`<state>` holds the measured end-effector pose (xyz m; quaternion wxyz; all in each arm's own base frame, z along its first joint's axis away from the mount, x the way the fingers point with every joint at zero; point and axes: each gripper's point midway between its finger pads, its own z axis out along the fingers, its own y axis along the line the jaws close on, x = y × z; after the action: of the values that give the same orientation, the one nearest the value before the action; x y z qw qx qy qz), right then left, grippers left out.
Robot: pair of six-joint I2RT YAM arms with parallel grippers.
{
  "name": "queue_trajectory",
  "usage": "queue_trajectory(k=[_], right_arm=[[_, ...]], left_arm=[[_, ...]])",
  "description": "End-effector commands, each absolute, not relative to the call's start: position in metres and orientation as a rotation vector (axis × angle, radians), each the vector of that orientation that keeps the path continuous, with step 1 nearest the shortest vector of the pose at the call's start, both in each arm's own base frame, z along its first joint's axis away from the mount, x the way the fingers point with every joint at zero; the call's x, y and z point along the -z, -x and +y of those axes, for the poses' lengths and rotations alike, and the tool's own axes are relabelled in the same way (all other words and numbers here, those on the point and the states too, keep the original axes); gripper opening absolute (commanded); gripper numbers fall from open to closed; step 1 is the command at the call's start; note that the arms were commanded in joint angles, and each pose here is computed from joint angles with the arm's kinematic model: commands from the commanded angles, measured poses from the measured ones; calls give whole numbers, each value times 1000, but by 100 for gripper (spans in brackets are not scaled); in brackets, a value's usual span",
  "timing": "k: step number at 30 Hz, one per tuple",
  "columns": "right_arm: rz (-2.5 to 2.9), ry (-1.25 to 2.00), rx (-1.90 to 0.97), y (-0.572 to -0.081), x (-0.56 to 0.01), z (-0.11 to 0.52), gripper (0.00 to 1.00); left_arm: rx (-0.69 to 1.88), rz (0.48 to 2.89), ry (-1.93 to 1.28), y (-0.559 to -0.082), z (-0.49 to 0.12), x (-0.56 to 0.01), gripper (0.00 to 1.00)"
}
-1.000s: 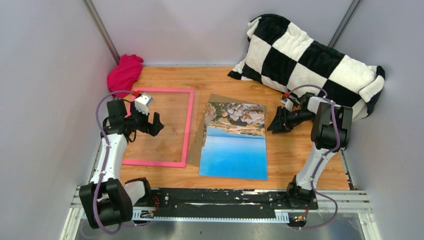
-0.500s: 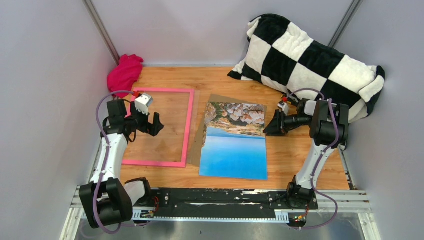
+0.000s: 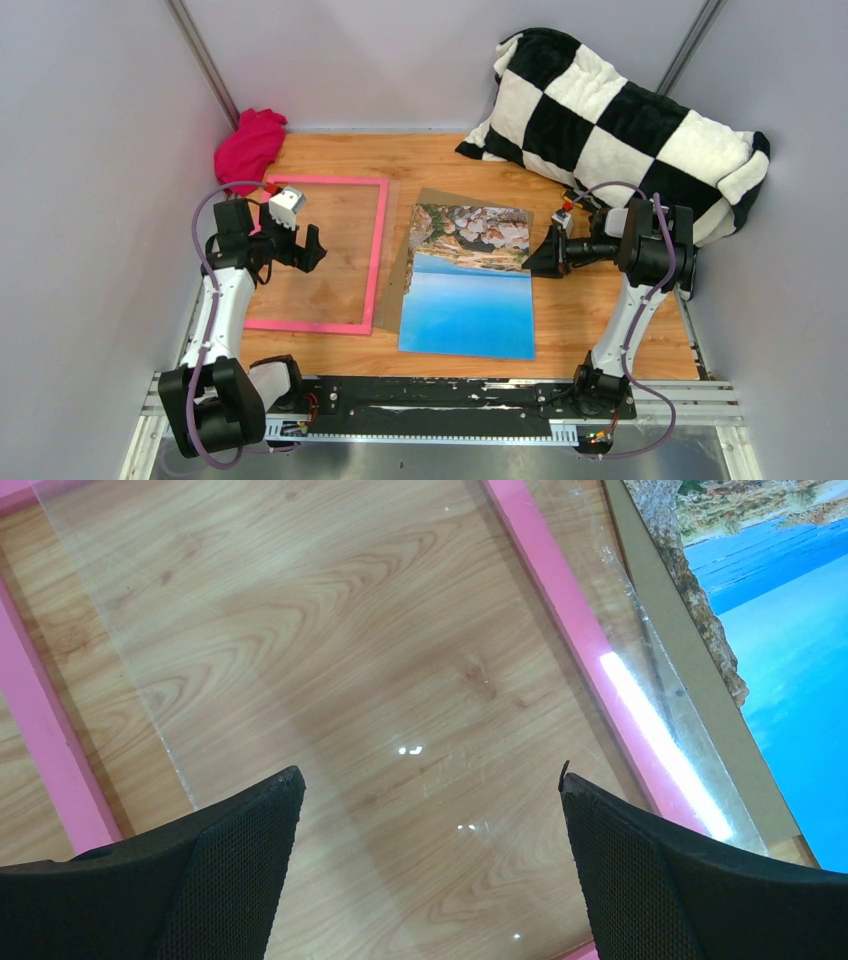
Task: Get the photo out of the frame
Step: Pick up the photo from the photo frame.
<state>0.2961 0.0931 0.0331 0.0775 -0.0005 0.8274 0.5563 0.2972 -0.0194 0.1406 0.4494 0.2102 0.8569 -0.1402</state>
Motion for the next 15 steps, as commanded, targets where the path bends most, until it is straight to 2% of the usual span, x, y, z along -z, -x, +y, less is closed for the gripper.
queue_trajectory(k=[1,15], right_arm=[[2532,47,-1587,-288,-10,85,50],[2389,82,-1683,-299,-54,89,47]], left_arm=[[324,2114,-513,-297,-15,-143,100],[313,2122,-506,-298,-13,-142,100]])
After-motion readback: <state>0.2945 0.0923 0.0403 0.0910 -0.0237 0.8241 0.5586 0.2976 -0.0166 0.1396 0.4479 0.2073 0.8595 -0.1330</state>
